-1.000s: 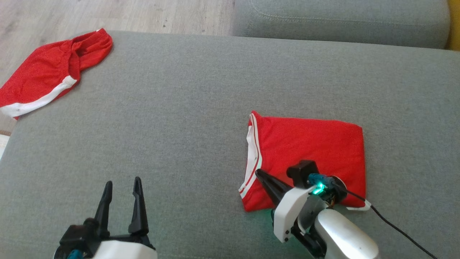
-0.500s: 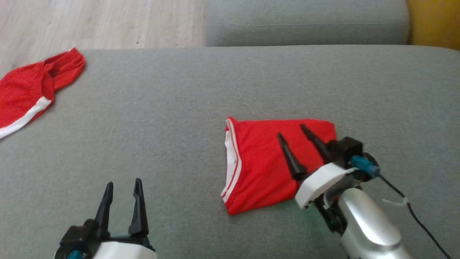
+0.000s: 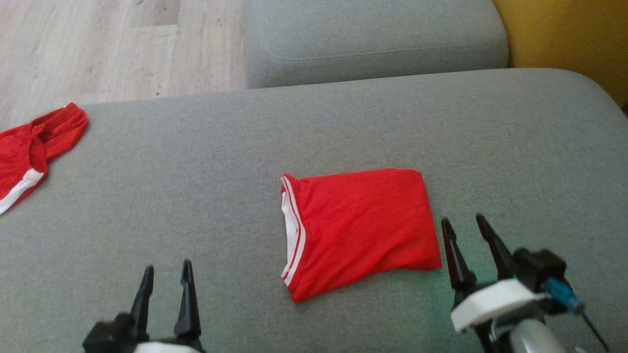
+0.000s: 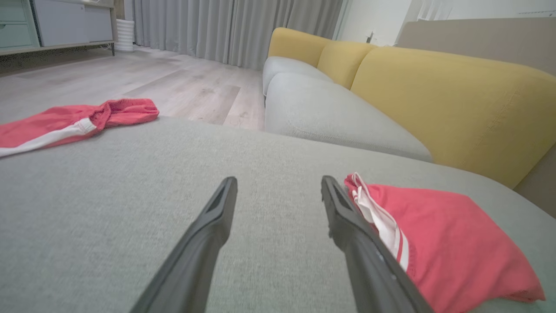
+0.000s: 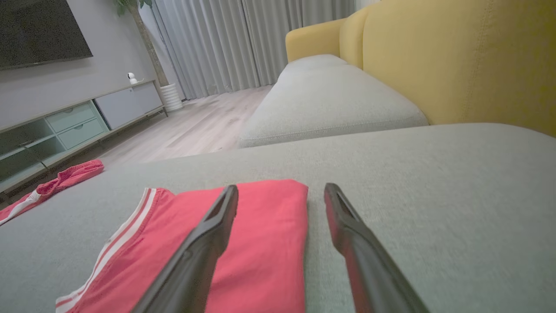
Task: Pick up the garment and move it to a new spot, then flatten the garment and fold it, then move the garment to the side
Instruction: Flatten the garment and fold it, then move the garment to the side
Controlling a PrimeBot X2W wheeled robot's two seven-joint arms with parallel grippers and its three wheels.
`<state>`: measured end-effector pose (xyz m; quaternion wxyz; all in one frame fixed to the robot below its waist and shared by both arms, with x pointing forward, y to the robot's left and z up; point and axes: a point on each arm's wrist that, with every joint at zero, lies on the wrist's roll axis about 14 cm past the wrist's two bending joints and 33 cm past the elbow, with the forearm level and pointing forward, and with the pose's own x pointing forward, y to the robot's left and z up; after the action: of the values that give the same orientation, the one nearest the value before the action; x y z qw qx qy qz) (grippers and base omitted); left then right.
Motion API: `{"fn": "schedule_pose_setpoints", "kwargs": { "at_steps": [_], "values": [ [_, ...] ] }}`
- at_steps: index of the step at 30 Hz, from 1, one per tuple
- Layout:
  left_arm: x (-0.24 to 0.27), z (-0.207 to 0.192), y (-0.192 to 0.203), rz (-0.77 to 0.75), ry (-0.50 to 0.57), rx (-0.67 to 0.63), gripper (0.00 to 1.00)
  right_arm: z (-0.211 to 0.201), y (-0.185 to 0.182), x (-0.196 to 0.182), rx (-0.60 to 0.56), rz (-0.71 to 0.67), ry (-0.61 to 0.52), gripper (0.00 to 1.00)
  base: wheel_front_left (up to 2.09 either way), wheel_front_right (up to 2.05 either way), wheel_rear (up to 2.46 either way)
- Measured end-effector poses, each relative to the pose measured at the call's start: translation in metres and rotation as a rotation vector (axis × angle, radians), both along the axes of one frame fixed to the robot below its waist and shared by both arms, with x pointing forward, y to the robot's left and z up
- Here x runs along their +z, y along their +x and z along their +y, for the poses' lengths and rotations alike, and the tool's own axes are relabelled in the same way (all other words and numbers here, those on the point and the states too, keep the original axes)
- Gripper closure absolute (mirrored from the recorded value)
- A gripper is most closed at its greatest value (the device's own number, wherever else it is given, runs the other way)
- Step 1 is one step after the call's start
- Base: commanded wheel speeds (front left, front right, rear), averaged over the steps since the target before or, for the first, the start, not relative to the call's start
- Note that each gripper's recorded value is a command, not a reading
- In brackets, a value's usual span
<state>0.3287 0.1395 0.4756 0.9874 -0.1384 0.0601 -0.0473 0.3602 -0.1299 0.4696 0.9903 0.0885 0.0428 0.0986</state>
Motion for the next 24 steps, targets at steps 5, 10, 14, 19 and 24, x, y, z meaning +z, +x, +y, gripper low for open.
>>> {"fn": "schedule_pose_setpoints", "kwargs": {
  "at_steps": [5, 10, 14, 19, 24],
  "values": [
    [-0.018, 0.005, -0.017, 0.061, 0.007, 0.012, 0.00, -0.004, -0.023, -0.016, -0.018, 0.044, -0.002, 0.00, 0.00, 0.00, 0.00],
    [-0.021, 0.011, -0.021, 0.068, 0.009, 0.032, 0.00, -0.005, -0.022, -0.010, -0.023, 0.022, -0.006, 0.00, 0.00, 0.00, 0.00],
    [-0.020, 0.013, -0.023, 0.061, 0.016, 0.039, 0.00, -0.004, -0.019, -0.006, -0.019, 0.013, -0.015, 0.00, 0.00, 0.00, 0.00],
    [-0.021, 0.015, -0.025, 0.065, 0.016, 0.049, 0.00, -0.002, -0.017, -0.004, -0.010, 0.010, -0.015, 0.00, 0.00, 0.00, 0.00],
    [-0.022, 0.016, -0.025, 0.067, 0.020, 0.052, 0.00, -0.001, -0.016, -0.004, -0.008, 0.011, -0.015, 0.00, 0.00, 0.00, 0.00]
  ]
}}
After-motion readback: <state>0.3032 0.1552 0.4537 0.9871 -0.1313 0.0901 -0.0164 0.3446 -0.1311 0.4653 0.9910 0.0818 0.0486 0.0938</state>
